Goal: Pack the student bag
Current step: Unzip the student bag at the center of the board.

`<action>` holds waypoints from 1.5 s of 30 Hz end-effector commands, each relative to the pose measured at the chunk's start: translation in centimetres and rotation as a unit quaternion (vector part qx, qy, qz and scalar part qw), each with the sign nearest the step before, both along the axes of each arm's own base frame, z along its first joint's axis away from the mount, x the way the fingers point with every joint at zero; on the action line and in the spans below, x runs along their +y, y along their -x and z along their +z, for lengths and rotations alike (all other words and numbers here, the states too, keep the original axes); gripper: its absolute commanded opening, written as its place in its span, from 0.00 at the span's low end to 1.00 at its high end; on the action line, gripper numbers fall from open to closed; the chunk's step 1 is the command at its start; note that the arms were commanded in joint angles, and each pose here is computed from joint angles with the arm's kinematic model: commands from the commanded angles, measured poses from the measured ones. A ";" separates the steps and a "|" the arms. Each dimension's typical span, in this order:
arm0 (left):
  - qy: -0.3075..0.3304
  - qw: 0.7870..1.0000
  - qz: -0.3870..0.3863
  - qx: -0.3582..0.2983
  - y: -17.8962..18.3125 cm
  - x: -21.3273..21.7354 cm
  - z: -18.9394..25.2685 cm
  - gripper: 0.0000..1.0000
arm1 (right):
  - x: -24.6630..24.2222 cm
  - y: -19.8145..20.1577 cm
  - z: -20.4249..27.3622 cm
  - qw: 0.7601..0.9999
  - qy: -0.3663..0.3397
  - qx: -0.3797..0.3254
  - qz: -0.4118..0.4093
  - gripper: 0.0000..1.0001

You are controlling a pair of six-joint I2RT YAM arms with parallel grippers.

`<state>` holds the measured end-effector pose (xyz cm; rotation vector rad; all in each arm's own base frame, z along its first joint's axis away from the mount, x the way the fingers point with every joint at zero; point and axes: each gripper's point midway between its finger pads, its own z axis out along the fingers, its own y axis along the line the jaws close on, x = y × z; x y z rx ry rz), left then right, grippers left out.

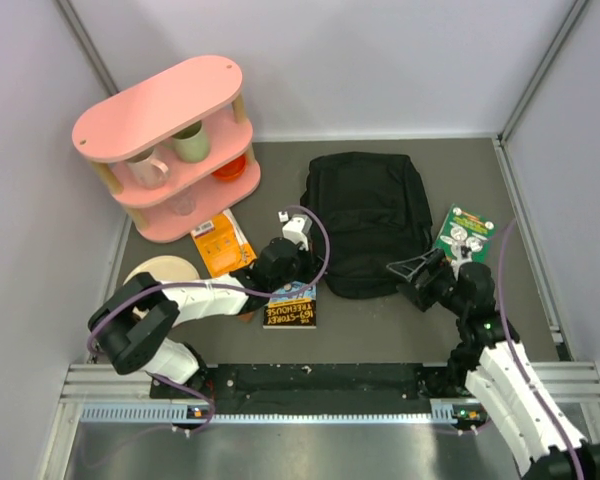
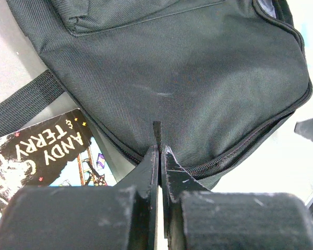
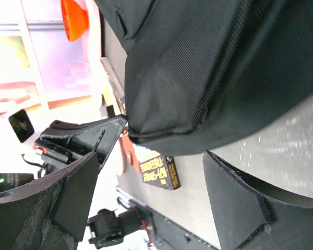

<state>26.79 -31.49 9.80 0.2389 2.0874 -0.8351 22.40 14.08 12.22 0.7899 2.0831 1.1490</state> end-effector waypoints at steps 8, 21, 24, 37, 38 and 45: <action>0.054 0.998 -0.017 -0.025 -0.3 -1.6 1.9 0.00 | 2.7 2.9 -0.3 0.980 -0.148 0.082 -0.106 0.80; 0.049 0.998 -0.020 -0.025 0.1 -1.4 1.7 0.00 | 9.6 -1.4 1.3 0.976 -0.177 0.080 -0.095 0.71; 0.049 0.998 -0.019 -0.023 0.1 -1.3 1.5 0.00 | 10.0 -1.4 1.3 0.978 -0.167 0.083 -0.095 0.71; 0.053 0.998 -0.037 -0.027 0.5 -1.7 2.1 0.00 | 10.0 -1.5 -0.3 0.979 -0.136 0.105 -0.109 0.62; 0.053 0.998 -0.035 -0.029 0.5 -1.6 2.2 0.00 | 10.4 -1.5 0.0 0.980 -0.141 0.101 -0.102 0.62; 0.057 0.997 -0.036 -0.032 0.5 -1.6 2.8 0.00 | 11.8 -1.9 -0.4 0.982 -0.138 0.099 -0.081 0.41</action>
